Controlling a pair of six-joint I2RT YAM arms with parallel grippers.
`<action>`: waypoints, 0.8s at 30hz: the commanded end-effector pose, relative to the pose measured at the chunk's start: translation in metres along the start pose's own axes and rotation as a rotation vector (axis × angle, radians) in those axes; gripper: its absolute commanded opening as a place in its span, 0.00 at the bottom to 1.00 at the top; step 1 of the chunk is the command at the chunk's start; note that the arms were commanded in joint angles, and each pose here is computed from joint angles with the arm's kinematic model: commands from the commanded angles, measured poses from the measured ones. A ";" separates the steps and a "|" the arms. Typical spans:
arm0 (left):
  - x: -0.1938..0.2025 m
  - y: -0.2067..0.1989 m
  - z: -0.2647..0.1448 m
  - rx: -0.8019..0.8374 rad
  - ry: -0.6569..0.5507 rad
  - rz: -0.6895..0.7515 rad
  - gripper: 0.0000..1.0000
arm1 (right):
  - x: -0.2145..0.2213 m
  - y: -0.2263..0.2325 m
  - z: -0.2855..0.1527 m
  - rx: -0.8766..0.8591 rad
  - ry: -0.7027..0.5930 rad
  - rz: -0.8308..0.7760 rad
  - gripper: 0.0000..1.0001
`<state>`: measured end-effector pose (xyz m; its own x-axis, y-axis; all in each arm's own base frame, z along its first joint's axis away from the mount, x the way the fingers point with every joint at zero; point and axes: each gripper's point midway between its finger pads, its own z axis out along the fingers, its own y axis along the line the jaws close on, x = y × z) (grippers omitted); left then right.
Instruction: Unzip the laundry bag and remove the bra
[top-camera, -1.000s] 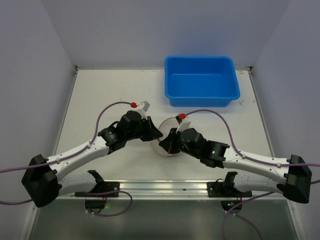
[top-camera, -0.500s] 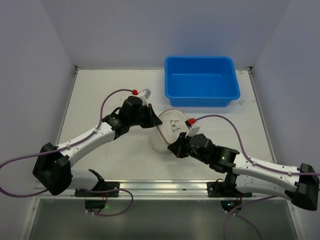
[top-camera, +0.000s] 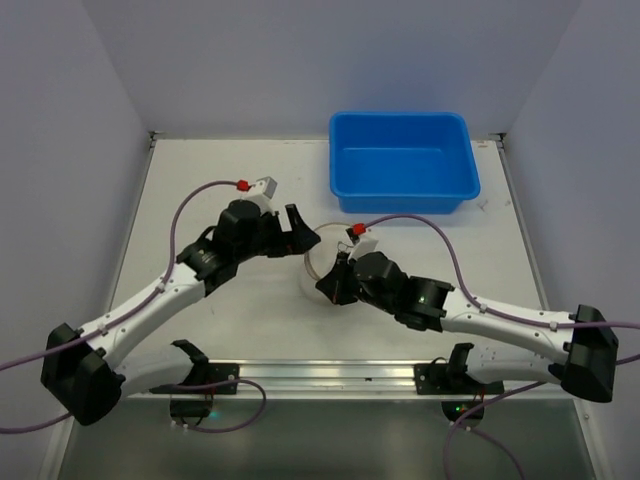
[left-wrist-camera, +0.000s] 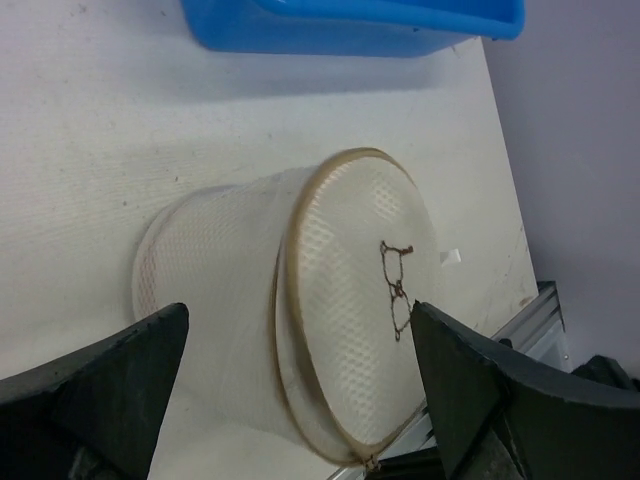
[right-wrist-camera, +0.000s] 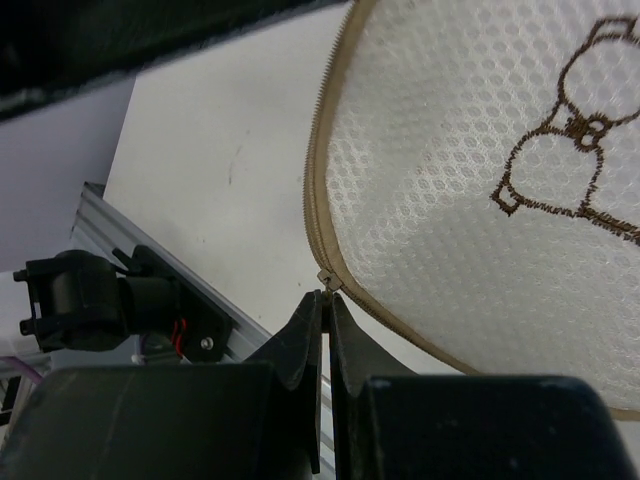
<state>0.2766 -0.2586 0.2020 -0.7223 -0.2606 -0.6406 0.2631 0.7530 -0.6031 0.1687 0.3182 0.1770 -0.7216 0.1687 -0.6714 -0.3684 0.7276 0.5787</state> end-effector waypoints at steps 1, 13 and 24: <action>0.012 0.022 -0.020 -0.052 -0.051 -0.068 0.96 | -0.020 0.028 0.002 -0.068 -0.047 0.001 0.00; 0.054 0.013 -0.022 0.030 -0.004 -0.151 0.89 | -0.008 0.025 0.013 -0.067 -0.010 0.006 0.00; 0.048 0.007 -0.007 -0.007 -0.034 -0.118 0.00 | 0.010 -0.004 0.003 -0.016 0.008 0.000 0.00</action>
<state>0.2190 -0.2674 0.1475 -0.7990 -0.3201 -0.5090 0.1576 0.7054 -0.6910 0.1650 0.3271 0.1570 -0.7489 0.1269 -0.6504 -0.3756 0.7273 0.5744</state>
